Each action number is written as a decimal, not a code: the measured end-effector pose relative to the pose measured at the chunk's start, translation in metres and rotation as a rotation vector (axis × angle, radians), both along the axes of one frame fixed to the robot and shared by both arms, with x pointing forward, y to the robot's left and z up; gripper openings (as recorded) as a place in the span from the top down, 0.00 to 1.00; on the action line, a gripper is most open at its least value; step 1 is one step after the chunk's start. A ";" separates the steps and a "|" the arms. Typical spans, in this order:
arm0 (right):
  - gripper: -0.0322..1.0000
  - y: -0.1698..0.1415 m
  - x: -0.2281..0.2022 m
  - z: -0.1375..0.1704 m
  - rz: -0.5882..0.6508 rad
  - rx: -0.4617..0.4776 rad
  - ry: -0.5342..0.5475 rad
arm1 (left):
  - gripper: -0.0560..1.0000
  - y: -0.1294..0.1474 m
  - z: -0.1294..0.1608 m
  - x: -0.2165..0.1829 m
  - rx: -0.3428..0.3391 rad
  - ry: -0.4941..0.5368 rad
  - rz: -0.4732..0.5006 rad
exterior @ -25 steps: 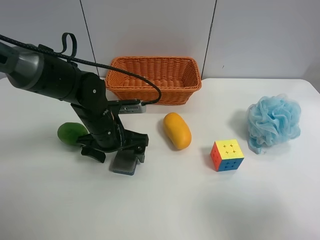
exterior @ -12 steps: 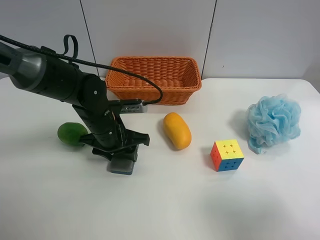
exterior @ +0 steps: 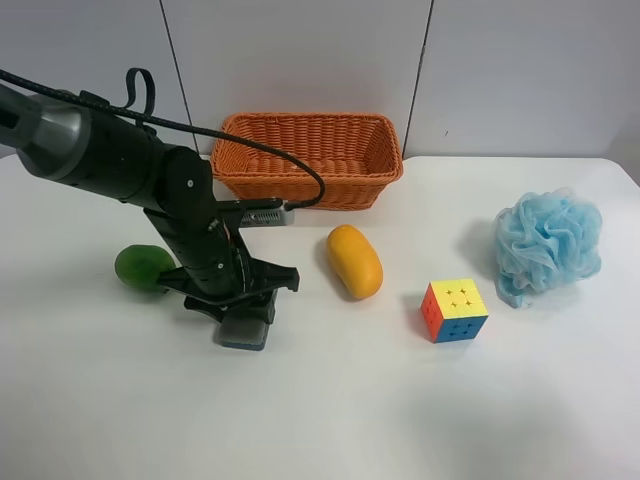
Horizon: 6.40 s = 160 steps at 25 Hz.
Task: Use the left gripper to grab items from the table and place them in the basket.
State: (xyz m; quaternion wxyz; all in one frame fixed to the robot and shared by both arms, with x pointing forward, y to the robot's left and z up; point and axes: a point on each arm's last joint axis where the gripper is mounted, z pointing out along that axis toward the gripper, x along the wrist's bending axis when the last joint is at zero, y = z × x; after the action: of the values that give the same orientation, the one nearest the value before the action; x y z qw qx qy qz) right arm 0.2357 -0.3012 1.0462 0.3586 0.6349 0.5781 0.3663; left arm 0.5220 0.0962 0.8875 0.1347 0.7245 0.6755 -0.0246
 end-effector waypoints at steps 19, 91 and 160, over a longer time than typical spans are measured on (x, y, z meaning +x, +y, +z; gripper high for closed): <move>0.01 0.000 0.000 0.000 0.000 0.000 0.000 | 0.43 0.003 0.101 -0.014 -0.118 -0.073 -0.019; 0.01 0.000 0.000 0.000 0.000 0.000 0.000 | 0.01 0.015 0.191 0.157 -0.044 -0.309 -0.216; 0.01 0.000 0.000 0.000 0.000 0.000 0.000 | 0.01 0.195 0.169 -0.292 0.119 -0.970 0.011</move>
State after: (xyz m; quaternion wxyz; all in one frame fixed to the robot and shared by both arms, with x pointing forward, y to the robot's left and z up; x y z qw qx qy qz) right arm 0.2357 -0.3012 1.0462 0.3586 0.6349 0.5781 0.3663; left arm 0.2303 0.2913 1.0565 0.3924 0.6553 0.5387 0.3555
